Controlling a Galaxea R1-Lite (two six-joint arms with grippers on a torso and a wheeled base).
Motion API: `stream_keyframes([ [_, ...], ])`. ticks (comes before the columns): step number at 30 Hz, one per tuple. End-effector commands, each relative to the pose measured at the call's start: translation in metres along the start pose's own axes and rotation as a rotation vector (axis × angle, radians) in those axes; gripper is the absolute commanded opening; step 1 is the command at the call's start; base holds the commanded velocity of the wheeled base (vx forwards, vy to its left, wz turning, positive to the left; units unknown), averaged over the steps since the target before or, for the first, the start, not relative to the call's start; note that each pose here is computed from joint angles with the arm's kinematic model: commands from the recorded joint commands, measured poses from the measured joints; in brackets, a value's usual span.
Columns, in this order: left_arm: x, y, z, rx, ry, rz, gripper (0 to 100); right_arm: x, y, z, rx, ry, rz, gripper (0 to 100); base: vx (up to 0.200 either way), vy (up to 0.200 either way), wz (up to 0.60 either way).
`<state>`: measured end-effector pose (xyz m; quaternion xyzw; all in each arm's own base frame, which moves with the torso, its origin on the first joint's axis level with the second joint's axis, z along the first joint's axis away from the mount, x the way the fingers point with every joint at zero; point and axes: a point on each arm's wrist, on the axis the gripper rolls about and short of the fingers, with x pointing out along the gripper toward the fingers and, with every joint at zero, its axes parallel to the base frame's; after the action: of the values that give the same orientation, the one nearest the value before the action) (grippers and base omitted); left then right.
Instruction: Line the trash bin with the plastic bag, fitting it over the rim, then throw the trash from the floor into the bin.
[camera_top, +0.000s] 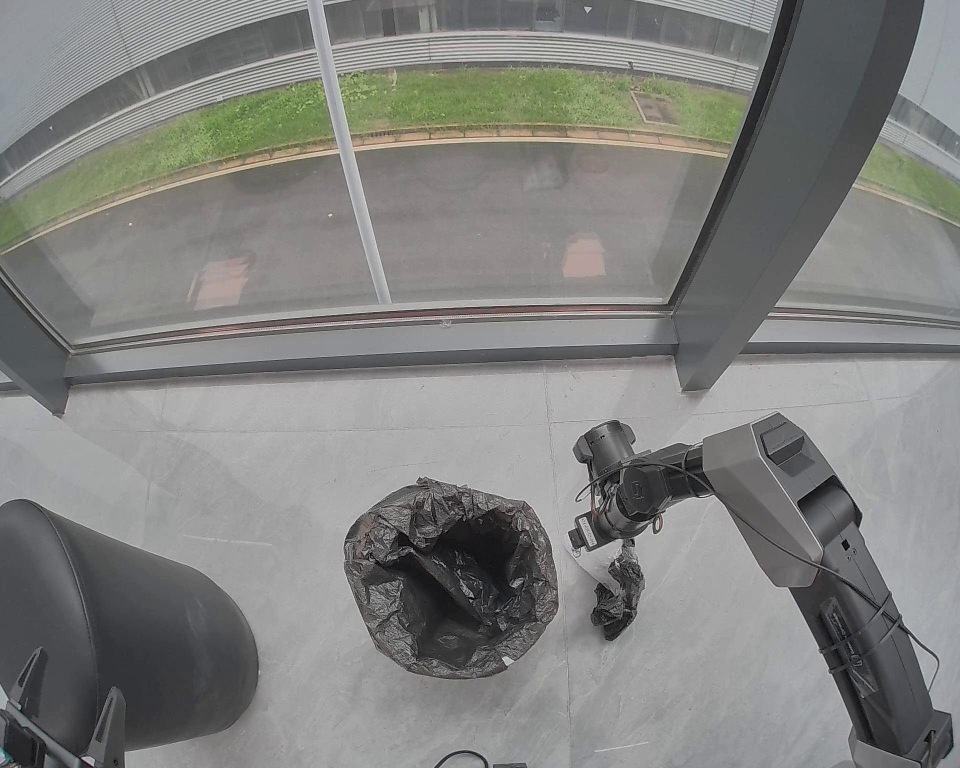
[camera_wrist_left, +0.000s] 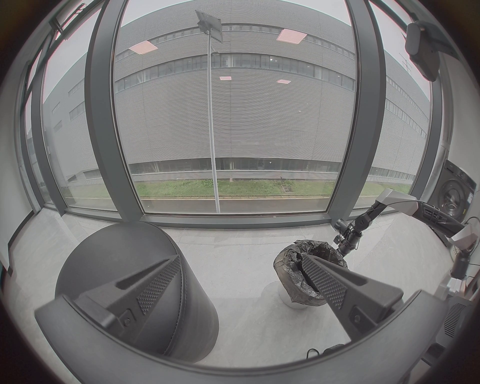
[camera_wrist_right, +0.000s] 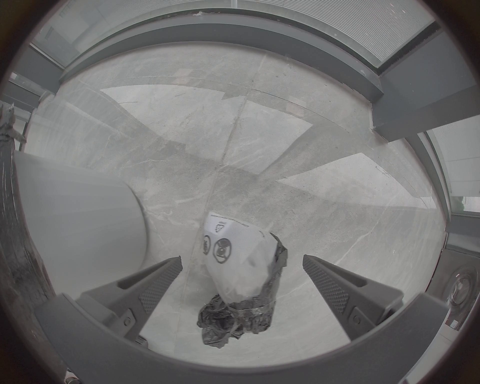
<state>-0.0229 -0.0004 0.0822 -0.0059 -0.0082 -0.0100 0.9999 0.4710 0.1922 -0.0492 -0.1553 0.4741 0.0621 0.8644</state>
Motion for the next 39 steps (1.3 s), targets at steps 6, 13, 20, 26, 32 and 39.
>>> stream_keyframes([
  [6, 0.0, 0.0, -0.005, 0.0, 0.001, 0.0, 100, 0.014, -0.002, -0.01, 0.003, 0.033, -0.006, 100, 0.0, 0.0, 0.0],
  [13, 0.0, 0.0, -0.005, 0.0, 0.001, 0.0, 100, 0.026, 0.002, -0.02, -0.01, 0.065, -0.006, 100, 0.0, 0.0, 0.0],
  [20, 0.0, 0.0, -0.005, 0.0, 0.001, 0.0, 100, 0.038, 0.006, -0.031, -0.02, 0.097, -0.005, 100, 0.0, 0.0, 0.0],
  [26, 0.0, 0.0, -0.005, 0.0, 0.001, 0.0, 100, 0.045, 0.008, -0.038, -0.024, 0.117, -0.005, 100, 0.0, 0.0, 0.0],
  [32, 0.0, 0.0, -0.005, 0.0, 0.001, 0.0, 100, 0.048, 0.008, -0.04, -0.024, 0.125, -0.006, 100, 0.0, 0.0, 0.0],
  [39, 0.0, 0.0, -0.005, 0.0, 0.001, 0.0, 100, 0.048, 0.009, -0.04, -0.024, 0.123, -0.005, 100, 0.0, 0.0, 0.0],
])
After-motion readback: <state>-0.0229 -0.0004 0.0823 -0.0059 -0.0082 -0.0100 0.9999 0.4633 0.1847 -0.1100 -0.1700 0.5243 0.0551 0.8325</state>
